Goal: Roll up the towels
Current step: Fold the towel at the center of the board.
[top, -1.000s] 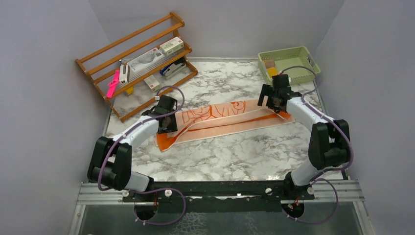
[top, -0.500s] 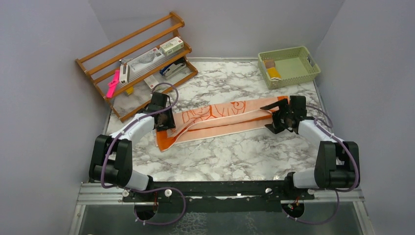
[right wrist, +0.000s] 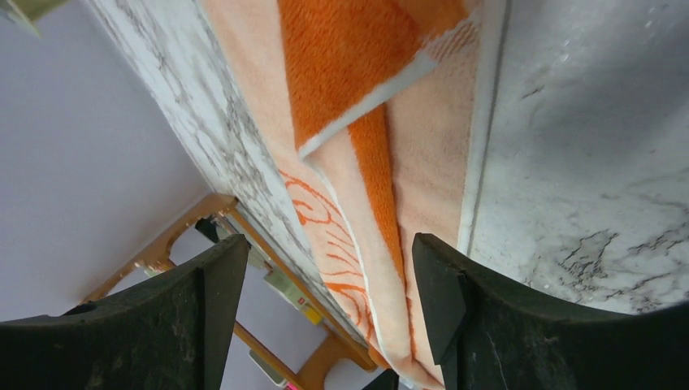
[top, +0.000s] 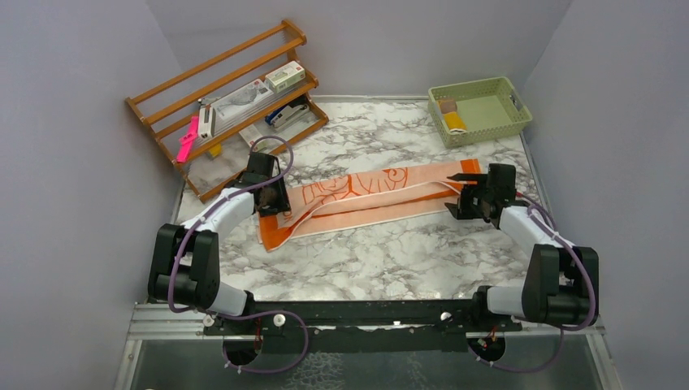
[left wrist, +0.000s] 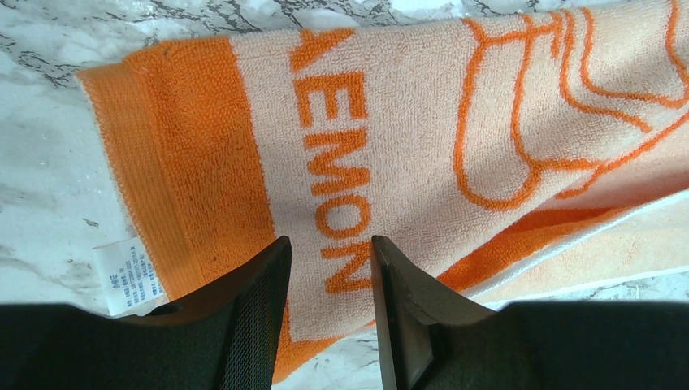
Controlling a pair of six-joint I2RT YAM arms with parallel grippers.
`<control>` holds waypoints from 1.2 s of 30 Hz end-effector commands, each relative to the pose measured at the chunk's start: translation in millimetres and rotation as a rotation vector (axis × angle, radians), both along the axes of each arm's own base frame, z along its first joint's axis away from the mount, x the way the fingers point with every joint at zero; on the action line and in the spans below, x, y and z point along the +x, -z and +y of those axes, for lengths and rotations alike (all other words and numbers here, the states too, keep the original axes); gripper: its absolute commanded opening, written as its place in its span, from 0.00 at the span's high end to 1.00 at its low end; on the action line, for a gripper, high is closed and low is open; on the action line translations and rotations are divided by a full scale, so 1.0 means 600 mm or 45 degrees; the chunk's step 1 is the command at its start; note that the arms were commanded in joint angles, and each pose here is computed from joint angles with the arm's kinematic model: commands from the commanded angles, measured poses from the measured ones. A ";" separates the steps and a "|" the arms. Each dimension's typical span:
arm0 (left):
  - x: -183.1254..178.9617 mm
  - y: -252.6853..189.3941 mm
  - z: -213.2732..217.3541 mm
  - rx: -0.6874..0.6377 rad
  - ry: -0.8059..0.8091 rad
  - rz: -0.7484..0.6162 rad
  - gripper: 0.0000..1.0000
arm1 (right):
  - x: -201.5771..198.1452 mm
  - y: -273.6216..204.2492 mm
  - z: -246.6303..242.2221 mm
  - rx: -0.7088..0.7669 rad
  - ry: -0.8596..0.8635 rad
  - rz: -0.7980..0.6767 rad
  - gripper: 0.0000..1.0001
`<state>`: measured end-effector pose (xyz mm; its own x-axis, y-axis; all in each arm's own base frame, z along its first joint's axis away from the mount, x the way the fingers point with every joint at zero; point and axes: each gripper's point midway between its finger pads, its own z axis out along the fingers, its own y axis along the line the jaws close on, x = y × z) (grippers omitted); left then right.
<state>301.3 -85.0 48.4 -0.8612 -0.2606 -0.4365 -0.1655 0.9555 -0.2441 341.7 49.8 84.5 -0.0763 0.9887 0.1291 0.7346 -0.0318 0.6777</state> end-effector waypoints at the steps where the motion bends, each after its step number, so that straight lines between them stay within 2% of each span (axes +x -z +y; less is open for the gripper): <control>1: 0.002 -0.001 -0.003 -0.029 0.027 -0.012 0.56 | 0.012 0.016 -0.038 -0.023 0.128 0.014 0.26; 10: 0.003 0.002 -0.001 -0.034 0.027 -0.004 0.56 | 0.027 0.050 -0.101 -0.055 0.211 0.054 0.40; 18: 0.002 0.003 -0.002 -0.037 0.033 0.001 0.56 | 0.026 0.057 -0.151 -0.142 0.256 0.052 0.59; 20: 0.001 0.005 -0.002 -0.037 0.033 0.004 0.56 | 0.023 0.057 -0.160 -0.156 0.261 0.054 0.67; 25: 0.002 0.004 -0.002 -0.037 0.035 0.002 0.56 | 0.013 0.054 -0.180 -0.191 0.260 0.044 0.99; 34: 0.003 0.001 -0.002 -0.039 0.042 -0.002 0.56 | -0.051 0.050 -0.229 -0.290 0.286 0.066 0.99; 35: 0.003 0.002 -0.002 -0.038 0.042 0.000 0.56 | -0.057 0.049 -0.233 -0.310 0.282 0.070 0.96; 36: 0.004 0.002 -0.002 -0.038 0.043 0.000 0.56 | -0.061 0.048 -0.236 -0.331 0.266 0.077 0.84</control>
